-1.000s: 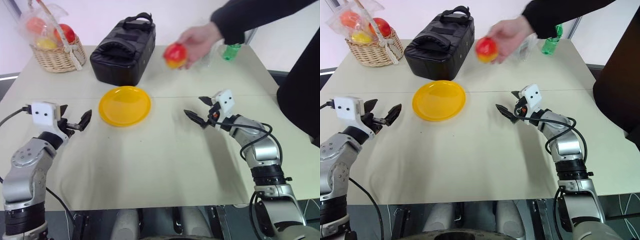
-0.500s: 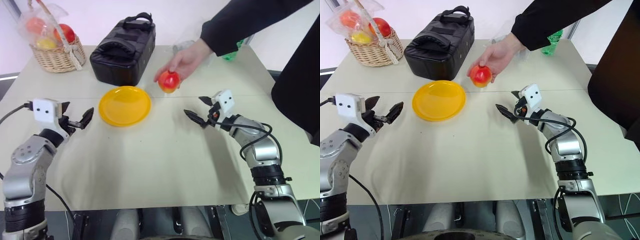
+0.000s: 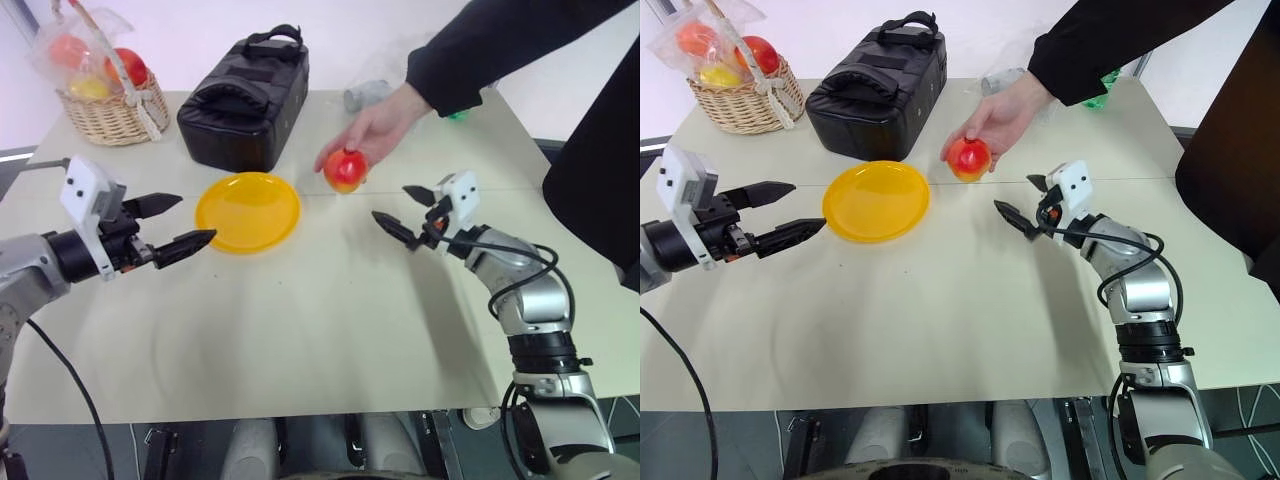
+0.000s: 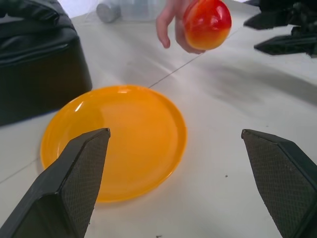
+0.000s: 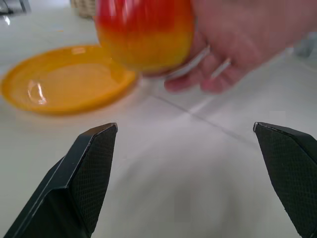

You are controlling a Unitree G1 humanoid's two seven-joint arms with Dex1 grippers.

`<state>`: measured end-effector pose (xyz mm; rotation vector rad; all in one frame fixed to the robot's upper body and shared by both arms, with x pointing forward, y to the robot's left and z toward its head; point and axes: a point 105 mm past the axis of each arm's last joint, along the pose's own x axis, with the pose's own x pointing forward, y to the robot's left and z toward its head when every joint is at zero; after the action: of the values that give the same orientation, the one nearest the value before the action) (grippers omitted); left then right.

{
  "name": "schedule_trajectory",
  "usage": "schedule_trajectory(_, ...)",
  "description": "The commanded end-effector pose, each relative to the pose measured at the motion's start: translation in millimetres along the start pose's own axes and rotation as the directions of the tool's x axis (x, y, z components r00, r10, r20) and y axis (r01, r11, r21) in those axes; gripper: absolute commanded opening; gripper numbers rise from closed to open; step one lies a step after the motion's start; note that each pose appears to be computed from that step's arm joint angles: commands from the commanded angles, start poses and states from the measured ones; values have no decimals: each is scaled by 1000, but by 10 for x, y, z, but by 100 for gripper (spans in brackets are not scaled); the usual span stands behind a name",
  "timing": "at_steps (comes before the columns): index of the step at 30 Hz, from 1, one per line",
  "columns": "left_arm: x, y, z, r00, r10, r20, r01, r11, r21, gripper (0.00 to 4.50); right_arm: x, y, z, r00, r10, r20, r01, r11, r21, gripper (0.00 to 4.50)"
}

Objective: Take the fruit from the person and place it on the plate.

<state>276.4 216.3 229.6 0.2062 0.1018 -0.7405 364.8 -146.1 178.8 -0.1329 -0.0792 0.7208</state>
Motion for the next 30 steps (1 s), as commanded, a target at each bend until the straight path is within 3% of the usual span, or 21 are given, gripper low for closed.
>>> schedule_trajectory(1, 43, -16, 68, 1000, -9, 26, 8, 1000, 21, 445, 78, 79, 399, 992, 25, 123, -22, 999, -24, 450)
schedule_trajectory(21, 70, -90, 25, 998, 33, 44, -33, 999, 3, 445, 536, 235, 437, 979, 127, 157, -131, 991, 14, 450)
schedule_trajectory(25, 58, -90, 25, 998, 44, 46, -44, 999, 3, 450, 545, 216, 446, 977, 131, 166, -136, 991, 20, 330)
schedule_trajectory(30, 54, -91, 26, 998, 48, 47, -48, 999, 2, 450, 539, 248, 460, 974, 152, 167, -156, 988, 16, 325)
